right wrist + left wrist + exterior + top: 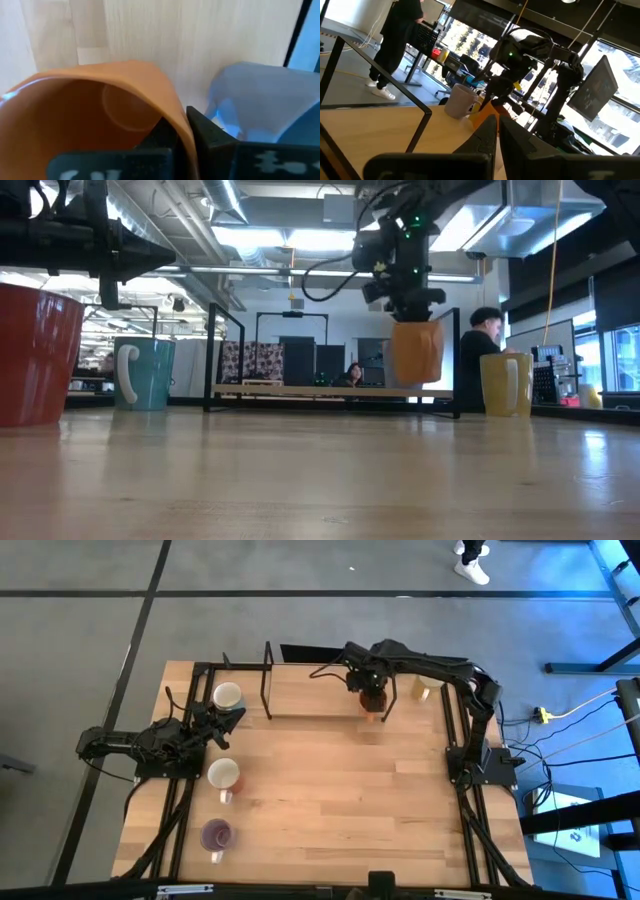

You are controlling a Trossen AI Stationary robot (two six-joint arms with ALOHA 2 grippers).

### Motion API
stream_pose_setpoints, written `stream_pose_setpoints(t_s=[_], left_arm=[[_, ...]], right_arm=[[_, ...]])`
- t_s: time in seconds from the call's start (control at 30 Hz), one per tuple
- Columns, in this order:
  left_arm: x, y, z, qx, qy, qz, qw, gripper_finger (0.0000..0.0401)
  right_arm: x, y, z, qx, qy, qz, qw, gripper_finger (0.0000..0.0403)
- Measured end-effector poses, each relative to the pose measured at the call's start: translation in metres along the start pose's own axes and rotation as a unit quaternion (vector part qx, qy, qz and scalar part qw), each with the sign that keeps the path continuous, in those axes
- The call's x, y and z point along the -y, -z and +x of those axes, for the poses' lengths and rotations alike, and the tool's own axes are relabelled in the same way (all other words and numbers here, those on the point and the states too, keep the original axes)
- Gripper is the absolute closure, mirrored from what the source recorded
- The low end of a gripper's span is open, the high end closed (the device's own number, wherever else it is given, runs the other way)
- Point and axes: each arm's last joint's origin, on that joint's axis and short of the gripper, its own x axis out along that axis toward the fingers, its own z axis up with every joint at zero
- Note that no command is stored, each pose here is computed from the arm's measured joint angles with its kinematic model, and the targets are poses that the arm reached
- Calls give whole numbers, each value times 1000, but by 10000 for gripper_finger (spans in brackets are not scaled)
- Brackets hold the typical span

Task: Place coffee mugs
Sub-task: Put the light orange mug on the shelf aligned with the blue mug

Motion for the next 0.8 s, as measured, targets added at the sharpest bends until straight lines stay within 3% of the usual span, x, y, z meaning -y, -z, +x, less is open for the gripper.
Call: stream_pose_setpoints(t_s=[0.4,0.63,0.8], left_arm=[[0,0,0,0,0,-2,1000,387],[0,0,0,0,0,-3,1000,387],[0,0,0,0,0,-3,1000,387]], right_arm=[[0,0,9,5,10,-23,1000,385],[3,-2,9,-6,51,-20,998,383],[2,-2,9,-1,43,-24,999,382]])
